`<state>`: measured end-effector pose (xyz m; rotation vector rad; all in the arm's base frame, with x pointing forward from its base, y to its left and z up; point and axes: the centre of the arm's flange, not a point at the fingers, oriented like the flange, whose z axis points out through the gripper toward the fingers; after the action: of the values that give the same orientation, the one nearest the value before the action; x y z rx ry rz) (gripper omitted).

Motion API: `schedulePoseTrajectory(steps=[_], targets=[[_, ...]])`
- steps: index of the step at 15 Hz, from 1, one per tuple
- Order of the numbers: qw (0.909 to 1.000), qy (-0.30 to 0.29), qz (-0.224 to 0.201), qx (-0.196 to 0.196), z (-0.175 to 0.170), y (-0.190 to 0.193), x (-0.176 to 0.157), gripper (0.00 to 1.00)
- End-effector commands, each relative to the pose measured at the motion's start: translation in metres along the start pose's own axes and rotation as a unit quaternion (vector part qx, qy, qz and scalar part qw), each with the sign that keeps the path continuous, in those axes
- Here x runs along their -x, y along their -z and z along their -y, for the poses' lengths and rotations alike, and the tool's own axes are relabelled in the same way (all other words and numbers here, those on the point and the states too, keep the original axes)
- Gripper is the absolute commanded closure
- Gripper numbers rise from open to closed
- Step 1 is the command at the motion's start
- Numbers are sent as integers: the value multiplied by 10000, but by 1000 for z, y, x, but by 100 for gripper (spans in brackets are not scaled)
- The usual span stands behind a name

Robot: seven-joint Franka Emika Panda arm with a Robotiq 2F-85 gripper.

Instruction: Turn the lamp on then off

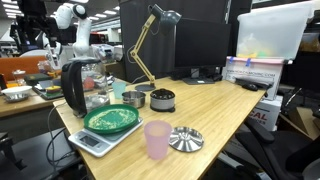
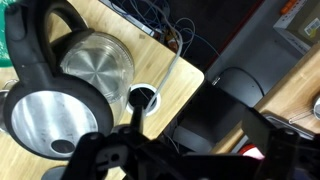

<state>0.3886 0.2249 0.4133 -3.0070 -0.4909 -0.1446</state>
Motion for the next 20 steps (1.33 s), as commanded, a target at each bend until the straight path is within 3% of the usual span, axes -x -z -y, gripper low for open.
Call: schedulePoseTrajectory(steps=[1, 8, 10, 15, 20], targets=[[10000, 27, 0, 6, 2, -1, -3, 0], [10000, 6, 2, 11, -1, -2, -5, 0], [9998, -44, -174, 97, 2, -6, -15, 0], [9973, 97, -644, 329, 15, -21, -55, 0], [9935, 366, -779, 749, 46, -69, -97, 0]])
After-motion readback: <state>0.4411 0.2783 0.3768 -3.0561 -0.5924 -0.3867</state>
